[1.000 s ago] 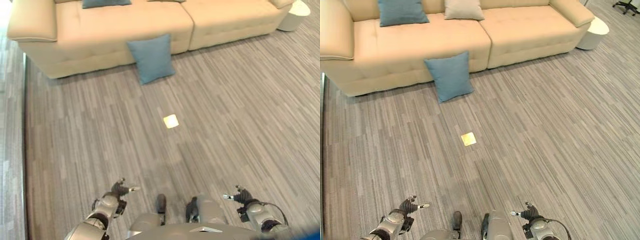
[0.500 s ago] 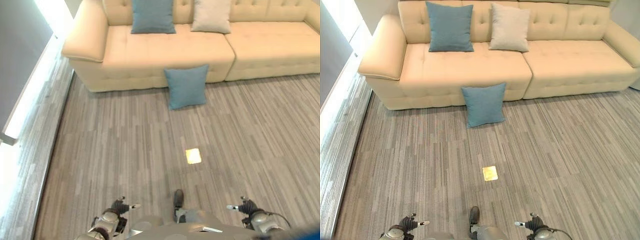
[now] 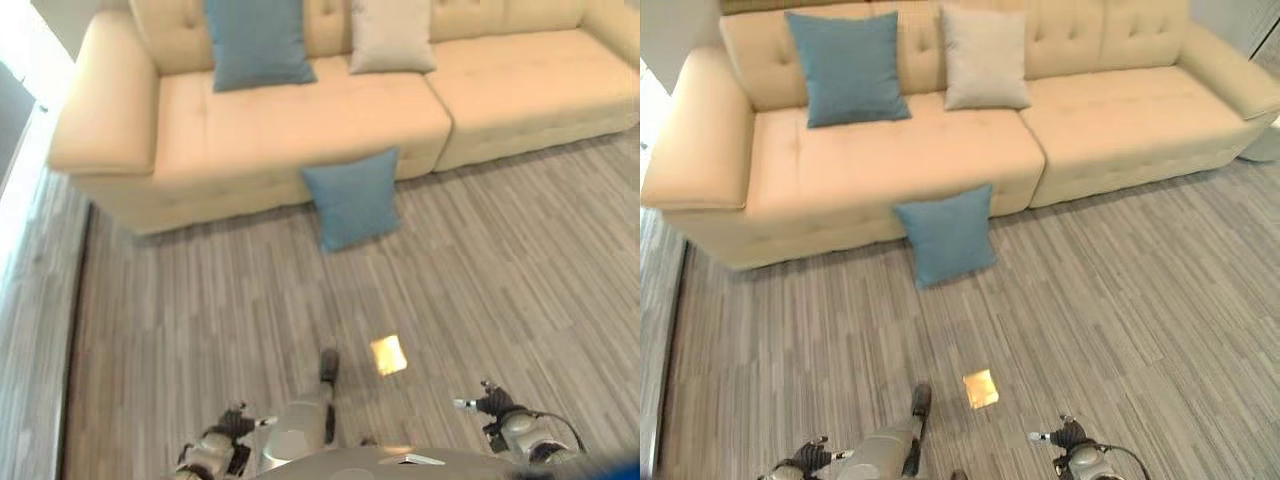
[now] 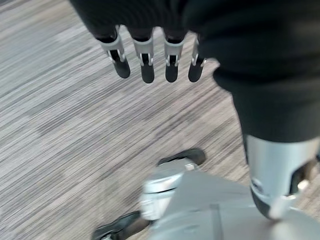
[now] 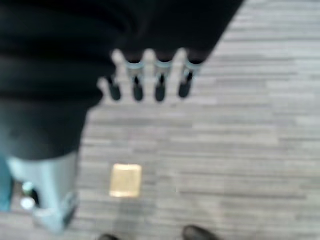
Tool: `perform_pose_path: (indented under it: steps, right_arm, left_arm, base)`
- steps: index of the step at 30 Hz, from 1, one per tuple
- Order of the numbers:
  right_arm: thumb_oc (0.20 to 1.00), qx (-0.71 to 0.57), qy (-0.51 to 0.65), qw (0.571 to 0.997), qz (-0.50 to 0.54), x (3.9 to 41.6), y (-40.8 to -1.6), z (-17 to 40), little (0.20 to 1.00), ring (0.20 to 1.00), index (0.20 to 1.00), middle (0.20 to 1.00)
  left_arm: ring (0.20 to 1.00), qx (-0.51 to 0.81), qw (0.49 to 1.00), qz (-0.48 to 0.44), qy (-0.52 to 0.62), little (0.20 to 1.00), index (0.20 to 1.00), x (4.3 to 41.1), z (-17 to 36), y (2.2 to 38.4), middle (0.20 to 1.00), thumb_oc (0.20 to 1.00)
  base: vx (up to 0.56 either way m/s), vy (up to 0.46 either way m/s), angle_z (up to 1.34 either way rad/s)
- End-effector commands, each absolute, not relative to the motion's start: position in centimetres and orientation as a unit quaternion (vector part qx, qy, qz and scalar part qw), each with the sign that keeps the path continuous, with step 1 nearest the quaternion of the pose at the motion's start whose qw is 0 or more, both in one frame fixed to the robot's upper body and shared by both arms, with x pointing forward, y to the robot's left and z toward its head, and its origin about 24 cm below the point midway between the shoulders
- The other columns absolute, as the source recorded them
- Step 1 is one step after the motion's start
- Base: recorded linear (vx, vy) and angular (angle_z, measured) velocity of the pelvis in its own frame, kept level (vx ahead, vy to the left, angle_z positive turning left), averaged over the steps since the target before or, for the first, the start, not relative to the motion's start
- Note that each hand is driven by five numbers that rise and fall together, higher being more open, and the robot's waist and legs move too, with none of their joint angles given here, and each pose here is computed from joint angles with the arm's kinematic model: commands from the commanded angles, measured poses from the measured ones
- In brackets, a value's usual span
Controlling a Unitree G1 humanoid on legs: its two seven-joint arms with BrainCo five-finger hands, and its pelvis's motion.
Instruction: Pick up all the scattered cushions and arrange them neatly on the sofa.
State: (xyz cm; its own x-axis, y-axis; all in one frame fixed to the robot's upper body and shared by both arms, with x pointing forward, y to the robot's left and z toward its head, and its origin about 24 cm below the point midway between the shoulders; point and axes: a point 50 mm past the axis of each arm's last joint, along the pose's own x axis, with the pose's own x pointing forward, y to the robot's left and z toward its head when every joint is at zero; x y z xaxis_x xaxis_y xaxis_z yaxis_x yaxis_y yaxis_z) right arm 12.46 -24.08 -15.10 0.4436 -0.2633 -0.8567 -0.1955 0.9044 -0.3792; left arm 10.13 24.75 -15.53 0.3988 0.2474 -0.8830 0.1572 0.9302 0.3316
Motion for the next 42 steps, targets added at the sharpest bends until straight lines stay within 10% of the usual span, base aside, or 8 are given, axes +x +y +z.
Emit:
perform_pose_path:
  steps: [1, 42]
  right_arm:
    - [1.000, -0.236, 0.489, 0.839, -0.022, 14.6, -24.9, -14.0, 1.000, 1.000, 1.000, 1.000]
    - [1.000, -0.248, 0.476, 0.844, -0.017, 15.2, -24.9, -13.7, 1.000, 1.000, 1.000, 1.000]
  left_arm:
    - [1.000, 0.200, 0.828, 0.022, 0.524, 1.000, 1.000, 12.5, -14.8, 25.2, 1.000, 1.000]
    - [1.000, 0.196, 0.823, 0.029, 0.532, 1.000, 1.000, 11.9, -14.9, 25.5, 1.000, 1.000]
  base:
    - [0.18, 0.169, -0.08]
    - [0.19, -0.014, 0.06]
